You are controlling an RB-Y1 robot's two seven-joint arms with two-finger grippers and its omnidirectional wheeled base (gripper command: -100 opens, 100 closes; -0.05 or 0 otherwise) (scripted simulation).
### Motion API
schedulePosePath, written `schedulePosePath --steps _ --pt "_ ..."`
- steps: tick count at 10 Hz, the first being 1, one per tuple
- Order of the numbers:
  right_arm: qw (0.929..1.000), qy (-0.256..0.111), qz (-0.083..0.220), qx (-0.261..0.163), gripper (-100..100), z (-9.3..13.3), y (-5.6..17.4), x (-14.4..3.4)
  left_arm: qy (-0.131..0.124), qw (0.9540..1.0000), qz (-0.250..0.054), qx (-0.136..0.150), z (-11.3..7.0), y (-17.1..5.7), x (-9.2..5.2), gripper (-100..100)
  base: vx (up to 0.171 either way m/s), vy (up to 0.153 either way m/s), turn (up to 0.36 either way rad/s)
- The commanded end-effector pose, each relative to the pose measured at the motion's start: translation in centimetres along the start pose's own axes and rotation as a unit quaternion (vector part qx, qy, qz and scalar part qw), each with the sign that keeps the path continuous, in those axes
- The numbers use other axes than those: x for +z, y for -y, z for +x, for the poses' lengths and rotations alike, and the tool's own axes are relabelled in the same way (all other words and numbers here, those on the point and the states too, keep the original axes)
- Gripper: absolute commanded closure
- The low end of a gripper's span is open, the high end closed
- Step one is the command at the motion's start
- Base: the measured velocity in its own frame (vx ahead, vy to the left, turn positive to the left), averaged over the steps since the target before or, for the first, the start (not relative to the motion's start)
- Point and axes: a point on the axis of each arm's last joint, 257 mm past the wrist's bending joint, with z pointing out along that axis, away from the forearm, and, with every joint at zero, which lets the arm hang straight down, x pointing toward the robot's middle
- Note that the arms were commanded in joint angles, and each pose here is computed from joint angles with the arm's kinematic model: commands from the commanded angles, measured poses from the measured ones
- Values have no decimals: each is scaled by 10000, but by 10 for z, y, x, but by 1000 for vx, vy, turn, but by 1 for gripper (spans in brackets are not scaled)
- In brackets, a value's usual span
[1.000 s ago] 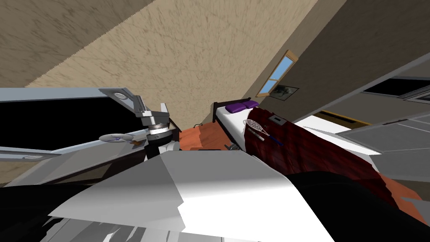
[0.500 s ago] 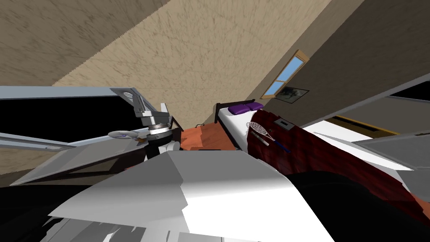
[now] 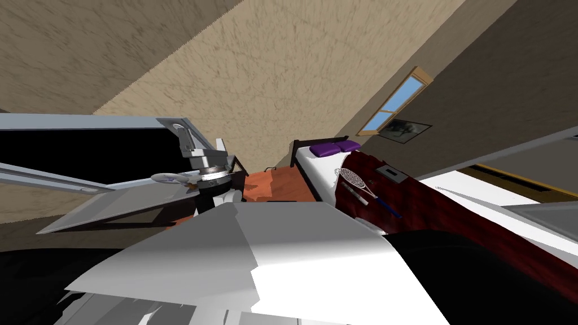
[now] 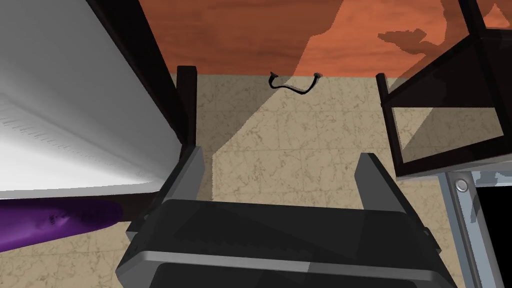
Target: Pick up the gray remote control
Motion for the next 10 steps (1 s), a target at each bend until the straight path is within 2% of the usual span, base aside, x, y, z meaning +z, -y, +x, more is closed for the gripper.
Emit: schedulePosePath --steps 1,2,3,4,5,7,8,9,10 --pt "9995 -260 127 -88 -100 18 22 -14 0 10000 0 0 0 0 0 0 89 -61 73" --pt "9985 -483 177 -212 -100 33 35 -27 0 10000 0 0 0 0 0 0 78 -83 115" --pt "9977 -587 266 -187 -100 43 43 -32 0 10000 0 0 0 0 0 0 69 -77 58" --pt "9950 -876 387 -265 -100 63 63 -50 0 10000 0 0 0 0 0 0 88 -74 98" --pt "9928 -1065 433 -337 -100 74 74 -64 0 10000 0 0 0 0 0 0 134 -114 155" --pt "9917 -1140 499 -318 -100 81 80 -69 0 10000 0 1 0 0 0 0 80 -75 38" --pt "9888 -1335 561 -358 -100 93 92 -84 0 10000 0 0 0 0 0 0 46 -73 75" --pt "9881 -1377 599 -346 -100 96 95 -87 0 10000 0 0 0 0 0 0 49 -75 63" --pt "9845 -1577 678 -356 -100 109 108 -104 0 10000 0 0 0 0 0 0 86 -88 111"
